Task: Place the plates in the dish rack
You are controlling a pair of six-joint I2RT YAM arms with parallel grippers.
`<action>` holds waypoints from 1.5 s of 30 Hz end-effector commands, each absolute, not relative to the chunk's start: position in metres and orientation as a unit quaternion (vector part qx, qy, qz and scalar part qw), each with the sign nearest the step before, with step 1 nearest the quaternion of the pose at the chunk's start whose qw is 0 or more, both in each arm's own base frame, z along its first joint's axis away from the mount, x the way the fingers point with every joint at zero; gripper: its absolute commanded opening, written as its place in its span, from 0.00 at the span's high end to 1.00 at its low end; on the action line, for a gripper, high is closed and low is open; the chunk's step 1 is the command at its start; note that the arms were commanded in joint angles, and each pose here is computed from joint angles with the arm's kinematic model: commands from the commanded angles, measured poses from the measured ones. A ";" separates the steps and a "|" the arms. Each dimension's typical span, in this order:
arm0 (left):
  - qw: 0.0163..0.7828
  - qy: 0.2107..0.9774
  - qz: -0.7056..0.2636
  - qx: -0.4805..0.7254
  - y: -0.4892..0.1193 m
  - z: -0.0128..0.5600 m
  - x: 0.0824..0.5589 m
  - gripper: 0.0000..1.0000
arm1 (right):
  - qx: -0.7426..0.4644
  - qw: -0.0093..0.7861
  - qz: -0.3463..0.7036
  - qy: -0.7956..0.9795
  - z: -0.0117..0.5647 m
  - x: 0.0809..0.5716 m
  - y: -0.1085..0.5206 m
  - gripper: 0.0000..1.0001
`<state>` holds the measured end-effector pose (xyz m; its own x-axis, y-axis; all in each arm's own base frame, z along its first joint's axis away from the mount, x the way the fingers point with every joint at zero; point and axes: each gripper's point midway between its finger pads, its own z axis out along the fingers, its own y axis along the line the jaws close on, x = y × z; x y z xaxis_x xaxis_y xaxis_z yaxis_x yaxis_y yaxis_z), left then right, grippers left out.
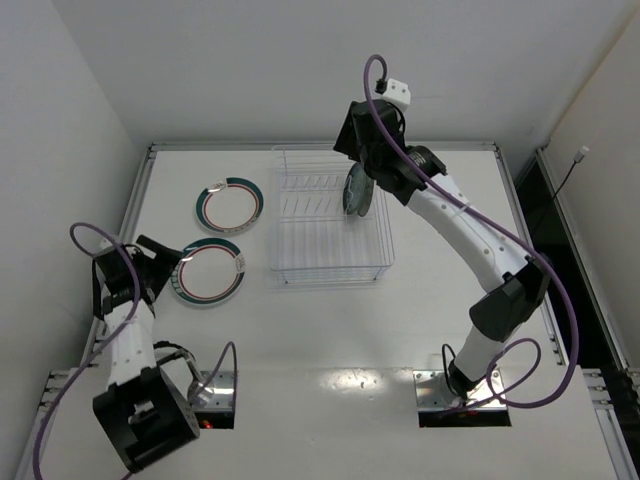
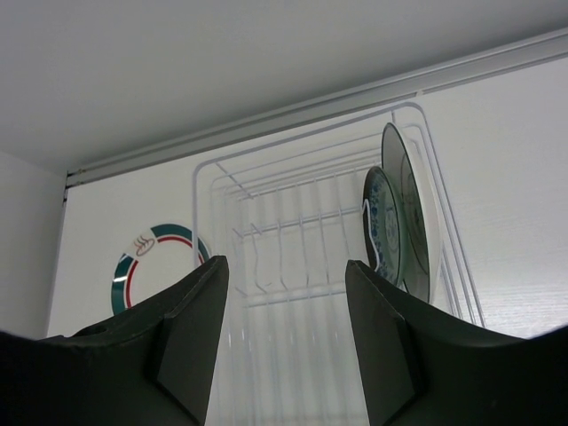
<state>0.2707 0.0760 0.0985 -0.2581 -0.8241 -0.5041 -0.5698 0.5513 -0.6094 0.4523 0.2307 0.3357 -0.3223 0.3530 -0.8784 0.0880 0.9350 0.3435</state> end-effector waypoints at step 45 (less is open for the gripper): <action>0.224 0.803 -0.303 -0.462 0.009 0.012 0.258 1.00 | 0.172 0.548 0.197 0.794 0.331 0.463 0.196 0.48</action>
<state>0.2615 0.0205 0.0096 -0.4099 -0.9063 -0.1032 -0.6491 0.3693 -0.6650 0.4641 0.2016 0.3050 -0.3942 0.4339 -0.8102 0.0860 0.8951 0.4375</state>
